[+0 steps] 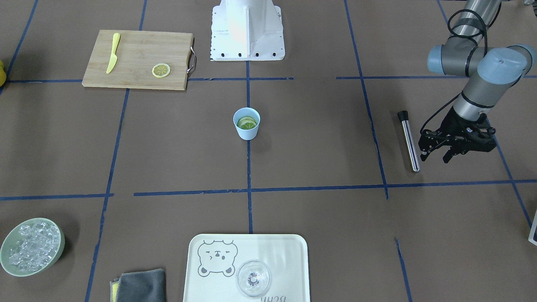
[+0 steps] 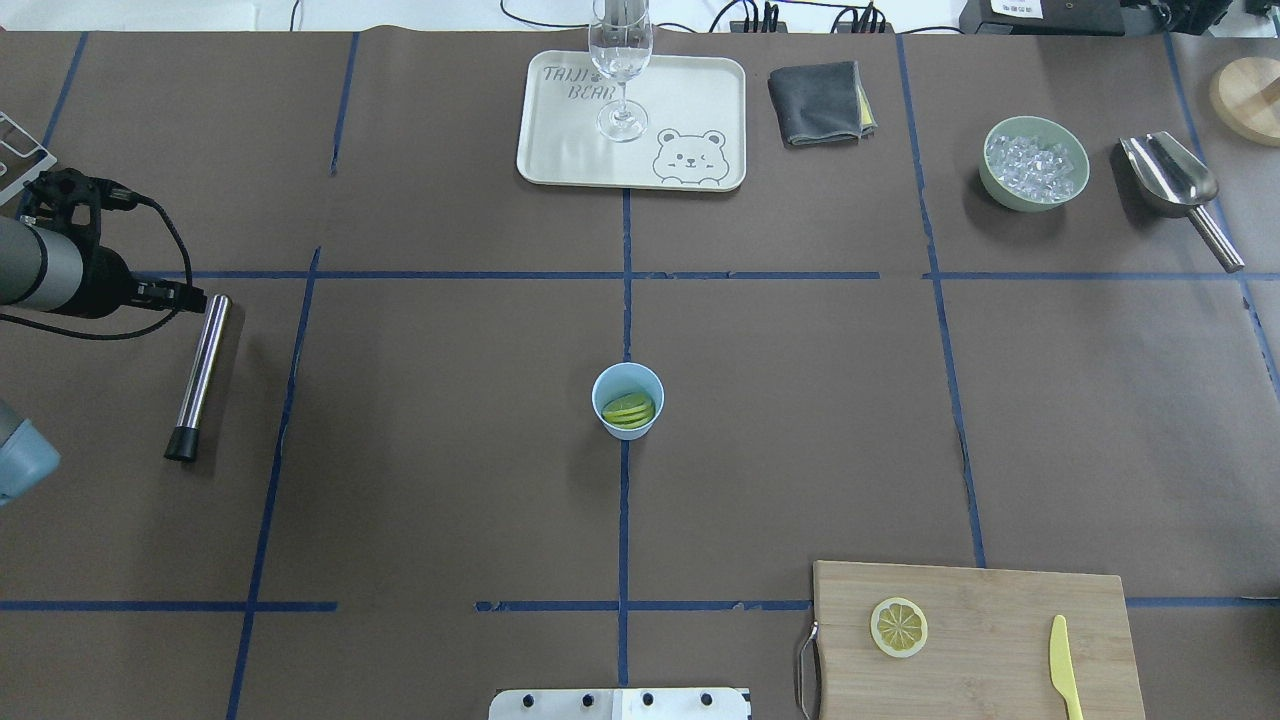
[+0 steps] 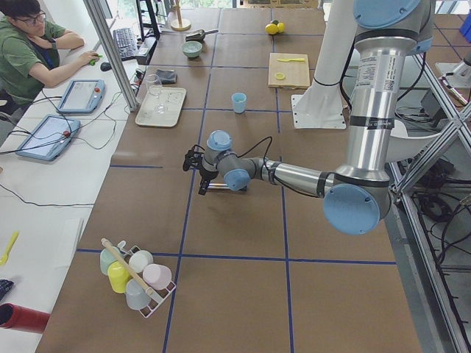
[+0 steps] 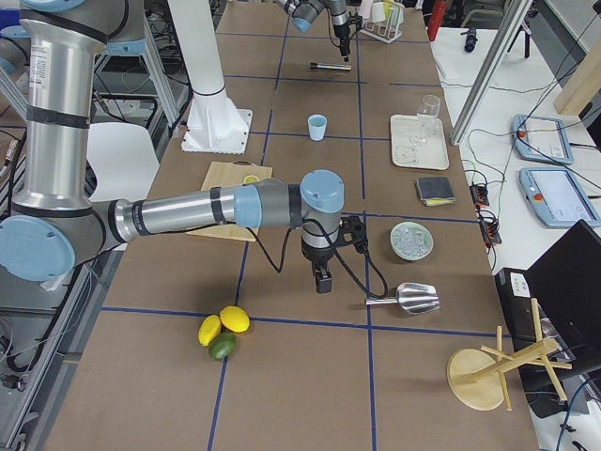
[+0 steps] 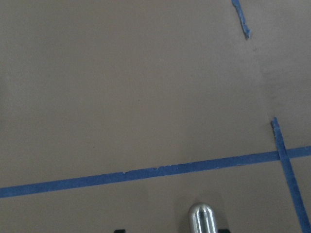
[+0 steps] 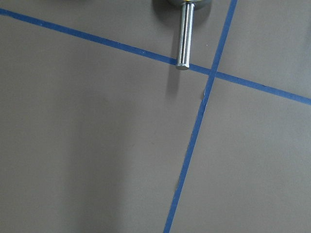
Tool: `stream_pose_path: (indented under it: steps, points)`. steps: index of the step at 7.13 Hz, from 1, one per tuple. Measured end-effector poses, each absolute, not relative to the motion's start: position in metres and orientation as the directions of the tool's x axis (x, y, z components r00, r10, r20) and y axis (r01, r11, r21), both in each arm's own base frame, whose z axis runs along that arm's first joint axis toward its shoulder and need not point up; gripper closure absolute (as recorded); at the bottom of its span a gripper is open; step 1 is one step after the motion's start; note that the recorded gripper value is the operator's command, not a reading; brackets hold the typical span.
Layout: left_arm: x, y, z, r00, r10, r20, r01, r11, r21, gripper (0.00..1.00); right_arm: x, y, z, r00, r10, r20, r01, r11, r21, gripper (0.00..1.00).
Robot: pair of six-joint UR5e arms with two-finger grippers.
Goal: Squeeze lemon into cup
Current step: 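Reach the left gripper to the metal muddler and grasp it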
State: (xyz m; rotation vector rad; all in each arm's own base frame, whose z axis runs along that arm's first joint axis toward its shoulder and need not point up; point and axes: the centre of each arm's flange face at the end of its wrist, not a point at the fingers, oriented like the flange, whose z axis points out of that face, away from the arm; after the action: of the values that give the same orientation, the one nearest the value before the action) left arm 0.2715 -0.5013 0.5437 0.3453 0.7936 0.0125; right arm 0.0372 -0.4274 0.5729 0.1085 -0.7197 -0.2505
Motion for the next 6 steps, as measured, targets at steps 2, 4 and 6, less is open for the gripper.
stream_pose_path:
  steps: [2, 4, 6]
  points:
    - [0.281, -0.496, 0.549, 0.707, 0.146, -0.692, 0.099, 0.948, 0.302, 0.35, 0.040, -0.424, 0.576, 0.722, -0.272, 0.636, 0.197, 0.962, 0.187, 0.00]
    - [0.290, -0.492, 0.548, 0.704, 0.159, -0.692, 0.083, 0.949, 0.303, 0.35, 0.041, -0.423, 0.578, 0.721, -0.275, 0.636, 0.200, 0.962, 0.188, 0.00]
    - [0.297, -0.487, 0.549, 0.702, 0.169, -0.692, 0.069, 0.951, 0.302, 0.35, 0.041, -0.423, 0.579, 0.722, -0.274, 0.636, 0.200, 0.962, 0.187, 0.00]
